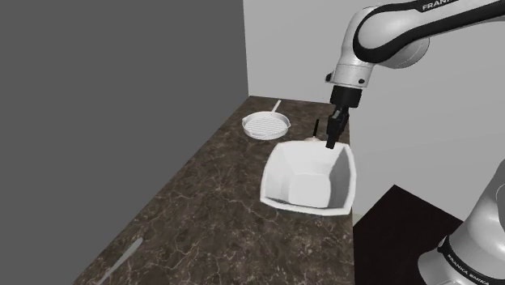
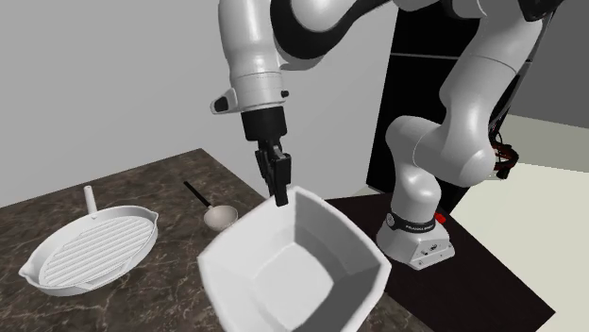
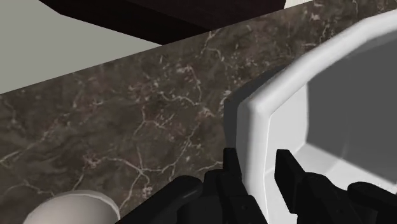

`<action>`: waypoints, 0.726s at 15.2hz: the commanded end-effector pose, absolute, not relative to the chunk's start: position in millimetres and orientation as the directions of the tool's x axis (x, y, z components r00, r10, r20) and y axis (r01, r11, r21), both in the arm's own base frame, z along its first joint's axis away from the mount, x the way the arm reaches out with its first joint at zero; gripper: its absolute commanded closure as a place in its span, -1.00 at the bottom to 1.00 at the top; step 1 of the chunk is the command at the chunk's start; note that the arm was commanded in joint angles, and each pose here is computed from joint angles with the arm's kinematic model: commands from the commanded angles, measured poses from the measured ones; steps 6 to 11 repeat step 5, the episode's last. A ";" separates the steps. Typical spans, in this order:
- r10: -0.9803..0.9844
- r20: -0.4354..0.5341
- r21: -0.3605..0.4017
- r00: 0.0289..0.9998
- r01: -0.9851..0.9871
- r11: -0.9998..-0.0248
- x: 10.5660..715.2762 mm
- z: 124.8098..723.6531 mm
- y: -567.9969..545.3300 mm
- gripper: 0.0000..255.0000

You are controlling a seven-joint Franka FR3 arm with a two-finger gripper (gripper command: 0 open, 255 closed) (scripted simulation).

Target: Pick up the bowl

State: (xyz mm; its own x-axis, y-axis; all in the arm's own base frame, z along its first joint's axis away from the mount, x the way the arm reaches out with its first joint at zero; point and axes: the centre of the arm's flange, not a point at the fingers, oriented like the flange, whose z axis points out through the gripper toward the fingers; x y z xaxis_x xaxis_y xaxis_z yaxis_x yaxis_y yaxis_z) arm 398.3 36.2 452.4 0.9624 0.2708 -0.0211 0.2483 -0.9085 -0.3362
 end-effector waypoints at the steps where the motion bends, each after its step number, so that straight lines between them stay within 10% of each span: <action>1: 0.271 -0.020 -0.336 0.962 0.248 -0.908 398.4 463.7 36.6 1.00; 11: 0.271 -0.020 -0.336 0.962 0.248 -0.908 398.4 475.1 36.6 1.00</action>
